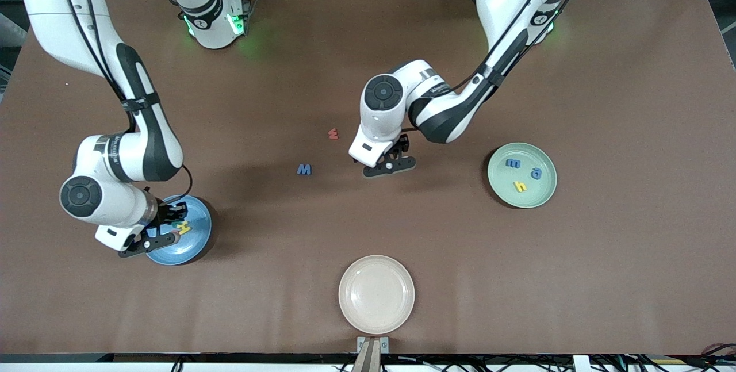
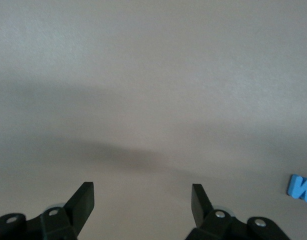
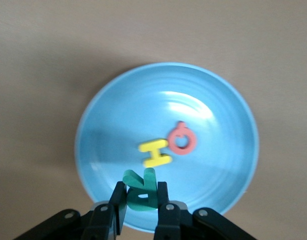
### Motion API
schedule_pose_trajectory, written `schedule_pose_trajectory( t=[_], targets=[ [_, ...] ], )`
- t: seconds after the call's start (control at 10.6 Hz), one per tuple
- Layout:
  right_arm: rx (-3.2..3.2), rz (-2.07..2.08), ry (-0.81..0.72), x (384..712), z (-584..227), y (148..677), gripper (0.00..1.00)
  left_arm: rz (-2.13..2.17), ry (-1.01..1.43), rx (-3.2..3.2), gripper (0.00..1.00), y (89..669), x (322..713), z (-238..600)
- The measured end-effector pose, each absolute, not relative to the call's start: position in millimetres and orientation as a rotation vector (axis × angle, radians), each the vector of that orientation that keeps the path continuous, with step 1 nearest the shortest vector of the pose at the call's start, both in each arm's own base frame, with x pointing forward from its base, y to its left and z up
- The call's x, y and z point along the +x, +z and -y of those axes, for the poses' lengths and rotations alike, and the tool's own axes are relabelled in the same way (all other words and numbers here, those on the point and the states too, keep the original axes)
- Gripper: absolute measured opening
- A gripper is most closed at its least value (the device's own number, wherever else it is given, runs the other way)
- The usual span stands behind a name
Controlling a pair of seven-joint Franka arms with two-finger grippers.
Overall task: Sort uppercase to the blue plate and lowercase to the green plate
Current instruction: 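Lower the left gripper onto the pink letter and close on it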
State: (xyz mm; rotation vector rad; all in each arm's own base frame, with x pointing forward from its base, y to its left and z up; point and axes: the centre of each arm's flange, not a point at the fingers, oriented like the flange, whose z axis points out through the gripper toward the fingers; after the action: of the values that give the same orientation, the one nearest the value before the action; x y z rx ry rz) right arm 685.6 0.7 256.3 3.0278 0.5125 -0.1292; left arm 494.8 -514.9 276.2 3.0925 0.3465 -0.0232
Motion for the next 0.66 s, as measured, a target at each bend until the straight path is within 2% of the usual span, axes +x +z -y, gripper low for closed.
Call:
schedule_pose_trajectory(
  t=[0.19,0.47,0.66],
  targets=[
    [3.022,-0.569,-0.134,685.4,31.3,251.1,0.29,-0.345,-0.021,3.09,0.87,277.7,477.4,532.5],
    [3.022,-0.572,-0.119,686.3,40.9,246.7,0.67,-0.337,-0.016,3.08,0.87,276.0,445.5,571.0],
    [3.023,-0.575,-0.119,686.4,39.4,245.5,0.91,-0.348,0.041,3.084,0.87,255.2,422.7,594.7]
  ],
)
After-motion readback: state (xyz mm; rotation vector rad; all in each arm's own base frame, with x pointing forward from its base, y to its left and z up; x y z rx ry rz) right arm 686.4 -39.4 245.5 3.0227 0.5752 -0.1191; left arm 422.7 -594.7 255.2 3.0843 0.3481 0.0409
